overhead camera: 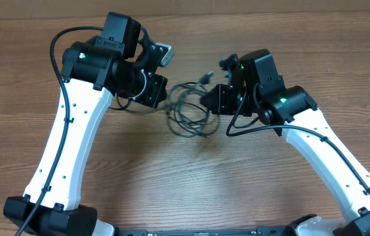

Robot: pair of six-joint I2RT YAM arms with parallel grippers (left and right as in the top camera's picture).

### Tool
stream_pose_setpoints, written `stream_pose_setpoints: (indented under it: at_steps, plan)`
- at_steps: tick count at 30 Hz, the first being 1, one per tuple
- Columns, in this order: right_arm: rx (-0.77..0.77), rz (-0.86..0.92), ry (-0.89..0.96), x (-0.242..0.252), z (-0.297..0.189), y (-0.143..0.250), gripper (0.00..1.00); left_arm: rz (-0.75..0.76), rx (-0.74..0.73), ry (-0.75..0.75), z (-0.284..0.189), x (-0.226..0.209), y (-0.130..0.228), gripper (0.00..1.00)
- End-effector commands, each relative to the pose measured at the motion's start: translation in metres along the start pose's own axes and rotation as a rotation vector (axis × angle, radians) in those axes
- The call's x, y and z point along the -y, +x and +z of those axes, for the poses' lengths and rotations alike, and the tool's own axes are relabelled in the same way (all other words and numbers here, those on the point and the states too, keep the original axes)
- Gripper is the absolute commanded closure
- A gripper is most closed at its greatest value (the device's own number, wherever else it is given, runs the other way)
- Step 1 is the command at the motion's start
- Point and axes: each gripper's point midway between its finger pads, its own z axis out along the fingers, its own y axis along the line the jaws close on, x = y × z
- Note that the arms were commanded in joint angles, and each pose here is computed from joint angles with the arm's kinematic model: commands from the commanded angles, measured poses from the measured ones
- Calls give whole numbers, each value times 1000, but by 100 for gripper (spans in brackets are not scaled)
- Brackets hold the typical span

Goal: Untangle cables

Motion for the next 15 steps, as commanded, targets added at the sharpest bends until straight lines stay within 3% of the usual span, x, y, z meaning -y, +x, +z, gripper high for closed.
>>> stream_pose_setpoints:
  at_steps: [1,6,10,15]
  plan:
    - [134,50,271,48,-10,-21,96,-26,-13,-161,-7,-28,4,90]
    - [139,51,292,51,-12,-21,96,-40,-12,-178,-8,-31,4,92]
    - [157,25,148,23,-11,-31,96,-54,6,-92,-6,-16,0,91]
    - [297,18,-77,-30,-30,-66,96,-52,17,56,-5,9,-3,72]
